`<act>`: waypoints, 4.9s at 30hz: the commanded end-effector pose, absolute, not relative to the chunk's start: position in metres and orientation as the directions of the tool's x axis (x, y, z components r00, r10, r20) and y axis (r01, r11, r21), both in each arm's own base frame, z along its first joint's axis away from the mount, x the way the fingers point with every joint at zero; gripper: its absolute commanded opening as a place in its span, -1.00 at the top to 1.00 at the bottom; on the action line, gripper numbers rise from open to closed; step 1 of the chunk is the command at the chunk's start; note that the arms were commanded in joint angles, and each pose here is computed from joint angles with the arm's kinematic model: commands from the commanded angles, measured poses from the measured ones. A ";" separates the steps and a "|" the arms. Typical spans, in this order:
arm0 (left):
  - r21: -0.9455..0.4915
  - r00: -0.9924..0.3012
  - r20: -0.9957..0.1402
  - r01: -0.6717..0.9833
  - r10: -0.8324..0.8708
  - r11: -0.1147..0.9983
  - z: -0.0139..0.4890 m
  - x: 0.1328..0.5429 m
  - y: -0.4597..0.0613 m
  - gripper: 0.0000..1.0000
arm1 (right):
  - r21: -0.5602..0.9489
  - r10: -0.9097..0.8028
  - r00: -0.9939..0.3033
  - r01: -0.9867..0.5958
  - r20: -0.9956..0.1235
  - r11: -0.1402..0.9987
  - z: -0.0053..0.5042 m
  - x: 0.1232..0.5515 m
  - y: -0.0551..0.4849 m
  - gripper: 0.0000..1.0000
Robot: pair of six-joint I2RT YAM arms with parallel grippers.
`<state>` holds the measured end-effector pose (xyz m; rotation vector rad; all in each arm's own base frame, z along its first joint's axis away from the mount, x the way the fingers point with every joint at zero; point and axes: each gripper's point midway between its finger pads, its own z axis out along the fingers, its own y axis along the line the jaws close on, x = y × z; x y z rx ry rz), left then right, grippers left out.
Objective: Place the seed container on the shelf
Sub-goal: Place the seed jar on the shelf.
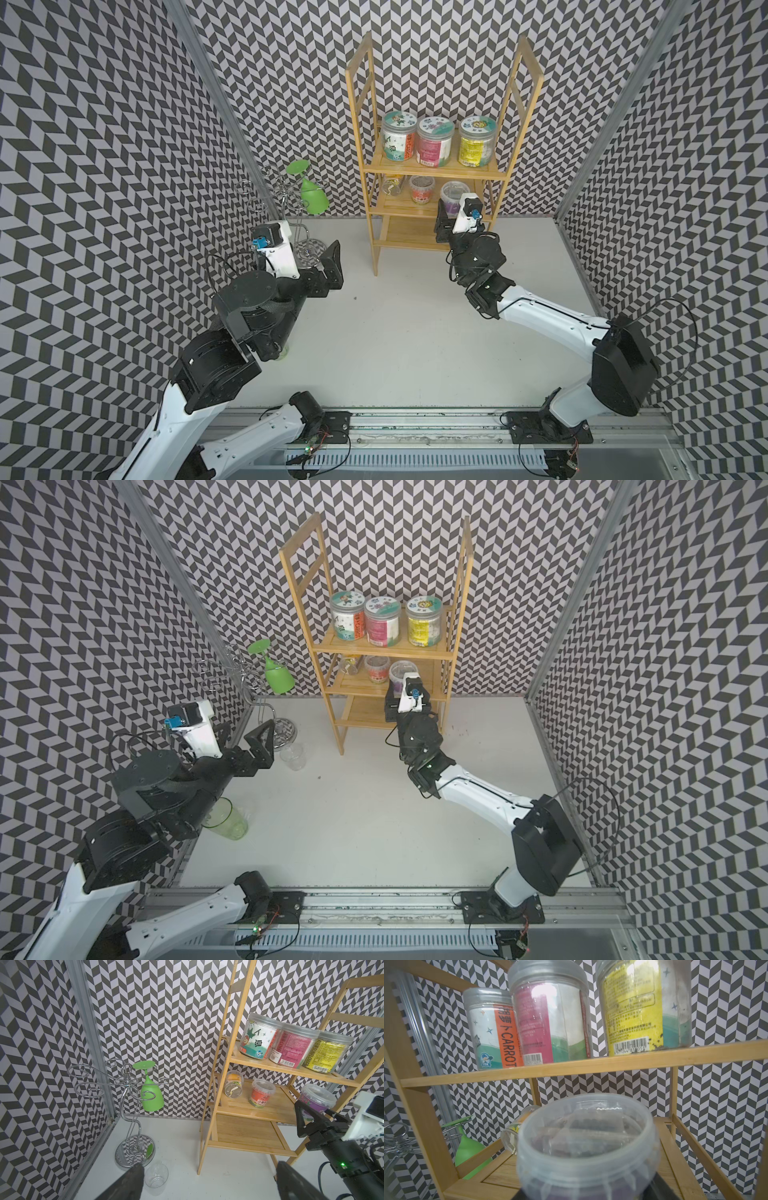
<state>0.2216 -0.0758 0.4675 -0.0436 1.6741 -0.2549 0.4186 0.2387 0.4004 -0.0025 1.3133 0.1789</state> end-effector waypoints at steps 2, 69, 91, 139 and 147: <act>-0.177 -0.094 -0.981 0.101 -0.168 0.979 0.472 0.220 -0.069 -0.99 | 0.144 0.173 0.275 -0.121 -0.946 0.982 0.414 0.425 0.230 -0.23; -0.147 -0.071 -0.987 0.042 -0.144 0.988 0.475 0.218 -0.055 -0.99 | 0.163 0.155 0.277 0.007 -0.948 0.987 0.400 0.490 0.206 -0.30; -0.136 -0.076 -0.988 0.052 -0.132 0.989 0.472 0.220 -0.058 -0.99 | 0.146 0.148 0.227 -0.025 -0.963 0.989 0.378 0.464 0.206 -0.35; -0.146 -0.071 -0.987 0.052 -0.142 0.988 0.471 0.218 -0.056 -0.99 | 0.091 0.091 0.086 -0.002 -0.992 0.996 0.376 0.450 0.199 -0.99; -0.141 -0.067 -0.988 0.060 -0.137 0.988 0.473 0.219 -0.059 -0.99 | 0.088 0.089 0.041 -0.030 -0.995 0.996 0.375 0.438 0.196 -0.99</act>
